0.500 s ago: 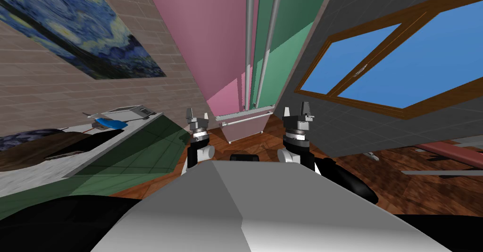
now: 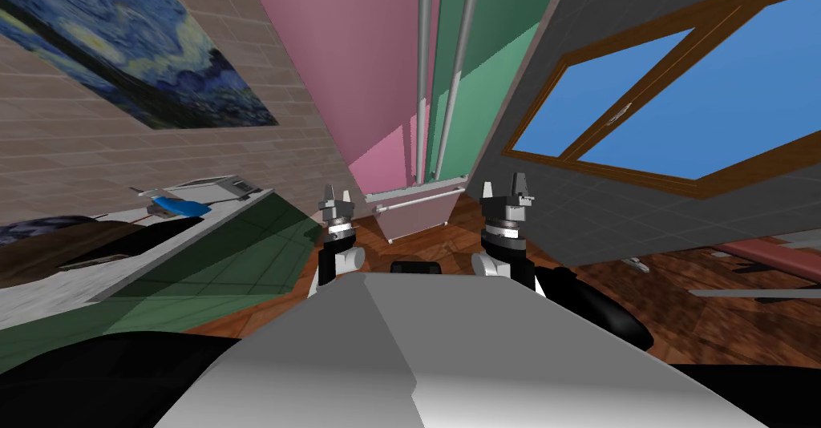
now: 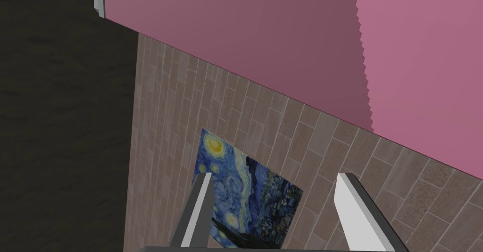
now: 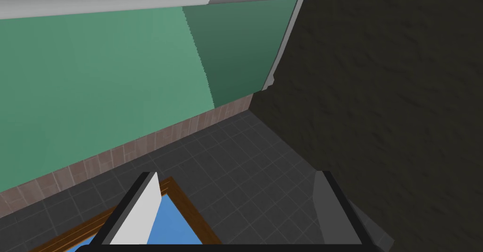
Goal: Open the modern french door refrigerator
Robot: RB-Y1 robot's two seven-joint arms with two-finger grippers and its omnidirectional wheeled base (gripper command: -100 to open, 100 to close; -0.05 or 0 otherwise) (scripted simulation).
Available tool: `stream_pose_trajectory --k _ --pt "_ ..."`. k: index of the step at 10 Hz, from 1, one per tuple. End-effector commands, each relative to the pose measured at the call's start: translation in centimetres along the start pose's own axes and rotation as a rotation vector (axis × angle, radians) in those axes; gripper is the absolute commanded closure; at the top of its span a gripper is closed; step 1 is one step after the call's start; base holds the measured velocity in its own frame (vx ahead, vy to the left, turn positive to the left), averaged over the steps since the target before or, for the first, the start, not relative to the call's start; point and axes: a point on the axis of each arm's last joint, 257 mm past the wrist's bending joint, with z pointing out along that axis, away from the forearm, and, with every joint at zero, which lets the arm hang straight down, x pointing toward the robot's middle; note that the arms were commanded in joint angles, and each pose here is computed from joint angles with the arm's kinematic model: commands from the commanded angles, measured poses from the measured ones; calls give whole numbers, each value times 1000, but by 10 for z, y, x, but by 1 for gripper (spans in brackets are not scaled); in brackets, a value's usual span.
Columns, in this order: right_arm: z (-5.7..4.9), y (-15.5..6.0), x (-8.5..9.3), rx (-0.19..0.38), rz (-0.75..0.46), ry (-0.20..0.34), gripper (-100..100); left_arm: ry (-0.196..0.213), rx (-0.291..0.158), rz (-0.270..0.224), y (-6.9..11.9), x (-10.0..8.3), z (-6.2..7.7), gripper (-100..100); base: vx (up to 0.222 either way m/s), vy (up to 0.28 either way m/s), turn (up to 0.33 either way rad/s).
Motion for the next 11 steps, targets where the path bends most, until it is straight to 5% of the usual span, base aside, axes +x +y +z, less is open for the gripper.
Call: stream_pose_trajectory --k 1,4,5,11 --pt "0 0 0 0 0 0 0 0 0 0 0 0 0 0 0 0 0" --pt "0 0 0 0 0 0 0 0 0 0 0 0 0 0 0 0 0" --pt "0 0 0 0 0 0 0 39 -9 21 4 3 0 -100 12 -1 6" --pt "0 0 0 1 0 0 0 138 -52 89 39 1 -5 -100 33 -4 13"
